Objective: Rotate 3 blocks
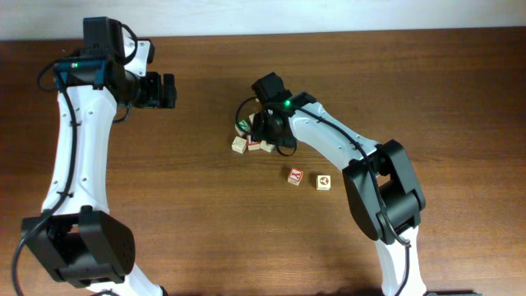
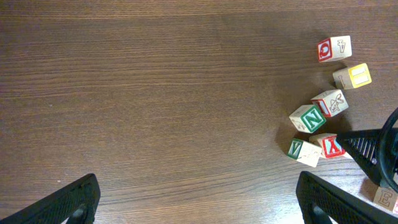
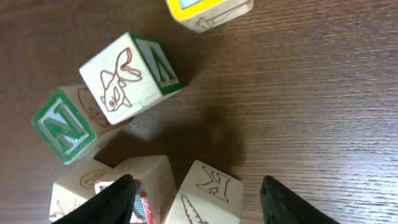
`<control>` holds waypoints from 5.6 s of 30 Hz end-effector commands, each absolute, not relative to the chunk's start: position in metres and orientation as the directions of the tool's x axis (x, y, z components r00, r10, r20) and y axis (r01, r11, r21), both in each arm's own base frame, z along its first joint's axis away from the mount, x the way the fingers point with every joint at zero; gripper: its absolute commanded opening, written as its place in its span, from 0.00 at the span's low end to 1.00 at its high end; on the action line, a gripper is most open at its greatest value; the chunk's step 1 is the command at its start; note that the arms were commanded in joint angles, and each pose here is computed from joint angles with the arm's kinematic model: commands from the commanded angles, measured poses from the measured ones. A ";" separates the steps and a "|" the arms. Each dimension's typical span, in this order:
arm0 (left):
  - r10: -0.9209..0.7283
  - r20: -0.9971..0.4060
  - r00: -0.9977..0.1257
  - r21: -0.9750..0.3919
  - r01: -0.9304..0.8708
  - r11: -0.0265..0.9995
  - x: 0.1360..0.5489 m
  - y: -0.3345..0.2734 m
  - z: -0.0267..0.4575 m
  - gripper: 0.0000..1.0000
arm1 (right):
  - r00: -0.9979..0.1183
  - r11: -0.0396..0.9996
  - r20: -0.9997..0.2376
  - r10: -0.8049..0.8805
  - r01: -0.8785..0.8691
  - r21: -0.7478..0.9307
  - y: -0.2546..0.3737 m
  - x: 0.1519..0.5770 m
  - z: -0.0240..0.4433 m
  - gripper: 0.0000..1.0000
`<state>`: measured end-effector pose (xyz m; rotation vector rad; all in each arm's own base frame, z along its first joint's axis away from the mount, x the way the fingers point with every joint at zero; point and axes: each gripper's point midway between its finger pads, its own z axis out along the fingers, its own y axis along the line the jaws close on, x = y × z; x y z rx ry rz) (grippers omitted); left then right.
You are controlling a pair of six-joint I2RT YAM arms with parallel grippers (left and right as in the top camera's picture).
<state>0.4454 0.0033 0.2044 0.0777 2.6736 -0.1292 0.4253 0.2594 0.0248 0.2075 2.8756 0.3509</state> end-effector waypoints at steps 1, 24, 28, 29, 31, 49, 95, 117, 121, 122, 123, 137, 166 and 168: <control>0.030 -0.455 -0.890 -0.080 0.074 0.994 0.448 0.002 0.206 0.99 | -0.955 0.967 -0.231 0.188 0.138 0.215 0.254 0.429 0.018 0.62; 0.030 -0.455 -0.890 -0.080 0.074 0.994 0.448 0.002 0.206 0.99 | -0.992 0.995 -0.117 0.050 0.039 0.092 0.234 0.395 -0.006 0.17; 0.030 -0.455 -0.890 -0.080 0.074 0.994 0.448 0.002 0.206 0.99 | -0.993 0.994 -0.110 0.050 0.039 0.100 0.233 0.389 0.035 0.15; 0.030 -0.455 -0.890 -0.080 0.074 0.994 0.448 0.002 0.206 0.99 | -0.996 0.990 -0.083 0.042 0.030 0.138 0.237 0.381 0.051 0.16; 0.029 -0.455 -0.890 -0.080 0.074 0.994 0.448 0.002 0.206 0.99 | -1.000 0.988 -0.010 0.029 0.027 0.151 0.240 0.360 0.055 0.17; 0.030 -0.455 -0.890 -0.080 0.074 0.994 0.448 0.002 0.206 0.99 | -0.998 0.993 0.023 -0.059 -0.056 0.108 0.244 0.335 0.048 0.60; 0.026 -0.511 -0.859 -0.115 0.099 0.988 0.461 -0.005 0.214 0.99 | -0.991 0.822 -0.066 -0.115 -0.132 0.554 0.146 0.346 0.049 0.04; 0.035 0.032 -0.999 -0.398 0.020 0.917 0.327 -0.199 0.014 0.00 | -0.998 0.796 -0.058 -0.002 -0.037 0.604 0.156 0.337 0.009 0.04; 0.065 0.006 -0.998 -0.464 0.054 0.884 0.329 -0.218 0.020 0.00 | -0.999 0.798 -0.032 0.004 -0.016 0.602 0.156 0.332 0.008 0.04; 0.077 0.005 -0.997 -0.464 0.065 0.884 0.327 -0.222 0.020 0.00 | -1.000 0.799 -0.020 0.008 -0.006 0.601 0.155 0.330 0.008 0.04; 0.090 0.003 -0.996 -0.465 0.078 0.882 0.324 -0.227 0.020 0.00 | -1.000 0.799 0.001 0.025 0.020 0.600 0.155 0.328 0.008 0.04; 0.235 0.110 -0.966 -0.378 0.178 0.909 0.291 -0.204 0.044 0.00 | -0.997 0.846 0.030 0.078 0.082 0.526 0.142 0.327 -0.001 0.04; -0.010 -0.041 -0.999 -0.366 0.006 0.931 0.319 -0.174 0.066 0.00 | -0.998 0.840 -0.008 0.065 0.051 0.540 0.144 0.334 0.001 0.04; -0.056 -0.015 -0.998 -0.465 -0.043 0.884 0.311 -0.186 0.042 0.00 | -0.998 0.839 -0.020 0.062 0.042 0.542 0.145 0.336 0.001 0.04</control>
